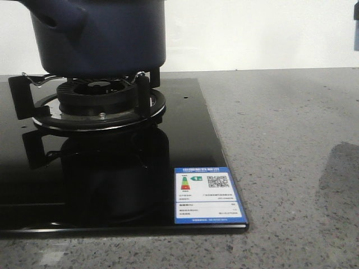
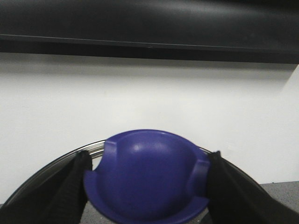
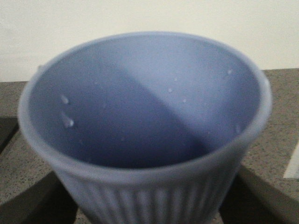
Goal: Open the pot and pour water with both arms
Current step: 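Carry the cup back and lower it onto the counter with the right gripper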
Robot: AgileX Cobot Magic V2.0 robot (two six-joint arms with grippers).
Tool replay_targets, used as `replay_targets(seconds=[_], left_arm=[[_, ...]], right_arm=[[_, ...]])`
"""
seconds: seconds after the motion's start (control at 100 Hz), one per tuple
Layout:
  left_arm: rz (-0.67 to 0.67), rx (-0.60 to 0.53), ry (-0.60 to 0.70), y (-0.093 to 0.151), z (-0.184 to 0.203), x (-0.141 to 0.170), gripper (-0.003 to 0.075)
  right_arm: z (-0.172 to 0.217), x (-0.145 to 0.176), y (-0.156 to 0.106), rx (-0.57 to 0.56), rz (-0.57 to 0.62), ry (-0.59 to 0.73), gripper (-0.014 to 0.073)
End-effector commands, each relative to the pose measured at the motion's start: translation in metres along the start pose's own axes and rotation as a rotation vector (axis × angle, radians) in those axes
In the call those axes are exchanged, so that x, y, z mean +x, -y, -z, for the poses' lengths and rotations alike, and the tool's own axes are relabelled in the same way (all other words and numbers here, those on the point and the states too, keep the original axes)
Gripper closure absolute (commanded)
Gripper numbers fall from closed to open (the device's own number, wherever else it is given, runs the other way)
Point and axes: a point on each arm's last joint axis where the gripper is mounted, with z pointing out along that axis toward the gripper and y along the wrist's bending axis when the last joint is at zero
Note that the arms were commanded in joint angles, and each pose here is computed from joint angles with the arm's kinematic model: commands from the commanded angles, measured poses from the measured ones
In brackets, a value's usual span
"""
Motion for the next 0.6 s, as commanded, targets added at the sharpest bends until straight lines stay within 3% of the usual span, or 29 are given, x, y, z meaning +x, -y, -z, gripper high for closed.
replay_targets(seconds=[0.0, 0.31, 0.59], left_arm=[[-0.001, -0.028, 0.159, -0.002, 0.011, -0.028, 0.0344], [-0.001, -0.028, 0.159, -0.002, 0.011, -0.028, 0.0344], [-0.001, -0.028, 0.159, -0.002, 0.011, -0.028, 0.0344]], right_arm=[[-0.004, -0.010, 0.000, -0.083, 0.026, 0.079, 0.0277], [-0.042, 0.018, 0.006, -0.176, 0.189, 0.125, 0.0277], [-0.054, 0.028, 0.009, -0.188, 0.155, 0.143, 0.0277]])
